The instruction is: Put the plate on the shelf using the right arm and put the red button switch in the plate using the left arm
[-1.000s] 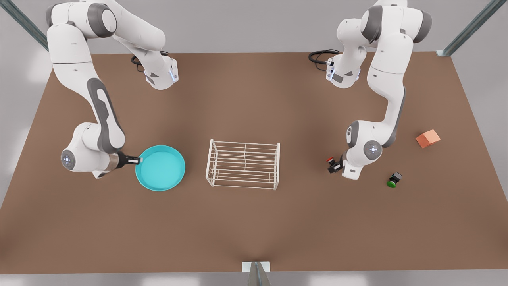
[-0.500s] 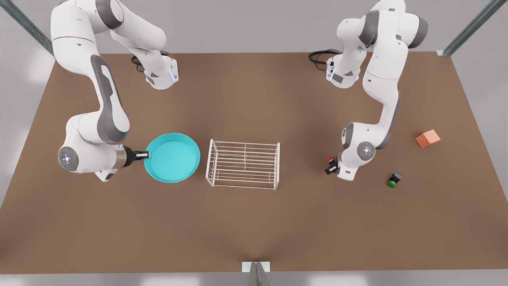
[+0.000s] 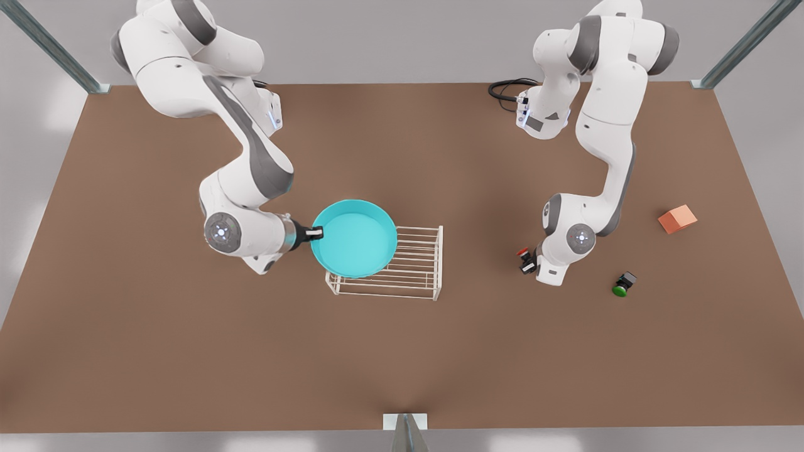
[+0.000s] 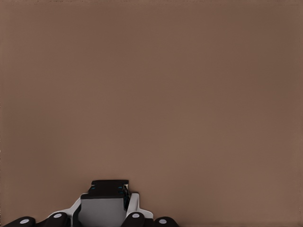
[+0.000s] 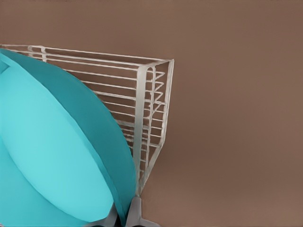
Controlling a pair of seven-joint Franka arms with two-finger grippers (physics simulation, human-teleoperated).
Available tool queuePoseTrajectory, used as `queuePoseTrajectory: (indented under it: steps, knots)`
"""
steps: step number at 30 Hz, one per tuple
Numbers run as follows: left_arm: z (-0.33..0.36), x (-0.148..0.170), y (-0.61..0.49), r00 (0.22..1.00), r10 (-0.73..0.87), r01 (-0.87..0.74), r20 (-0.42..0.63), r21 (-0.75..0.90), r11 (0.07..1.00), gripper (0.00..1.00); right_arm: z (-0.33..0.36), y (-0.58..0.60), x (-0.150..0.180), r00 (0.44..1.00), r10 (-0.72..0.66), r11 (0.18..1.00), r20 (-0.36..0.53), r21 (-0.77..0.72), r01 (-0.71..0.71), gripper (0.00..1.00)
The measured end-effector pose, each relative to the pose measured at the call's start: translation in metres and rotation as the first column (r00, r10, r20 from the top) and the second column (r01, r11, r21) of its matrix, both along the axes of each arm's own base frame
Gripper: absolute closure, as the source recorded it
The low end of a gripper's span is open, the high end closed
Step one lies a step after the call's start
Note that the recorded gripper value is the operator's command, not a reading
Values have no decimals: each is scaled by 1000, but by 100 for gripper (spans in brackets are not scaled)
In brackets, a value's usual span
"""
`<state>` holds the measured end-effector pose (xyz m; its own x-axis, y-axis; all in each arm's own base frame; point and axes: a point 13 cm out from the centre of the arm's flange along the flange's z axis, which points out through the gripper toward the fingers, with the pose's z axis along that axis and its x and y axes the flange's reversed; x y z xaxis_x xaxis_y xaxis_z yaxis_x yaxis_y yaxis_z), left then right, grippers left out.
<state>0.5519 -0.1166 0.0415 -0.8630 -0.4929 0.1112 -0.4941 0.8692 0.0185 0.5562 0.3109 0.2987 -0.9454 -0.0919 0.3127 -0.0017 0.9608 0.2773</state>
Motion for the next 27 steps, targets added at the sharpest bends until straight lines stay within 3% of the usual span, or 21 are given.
queuePoseTrajectory:
  steps: [9,10,11,16,22,27]
  knots:
    - [108,47,-24,999,1,0,47,-25,1000,62,-20,60,6,985,-170,985,15,-30,170,77]
    - [122,52,-30,999,-2,3,45,-28,1000,62,-20,64,5,982,-186,982,16,-34,186,44]
    - [135,54,-37,999,-7,8,39,-30,1000,62,-20,65,6,979,-204,978,16,-40,205,0]
    - [189,45,-102,998,-66,65,-9,-60,996,62,-12,53,18,950,-311,948,26,-64,312,0]
    - [252,33,-184,995,-96,94,-13,-114,989,62,130,-93,48,882,-445,882,156,-94,461,0]
    - [276,39,-265,997,-81,81,10,-172,982,62,132,-221,67,888,-387,871,247,-217,440,0]
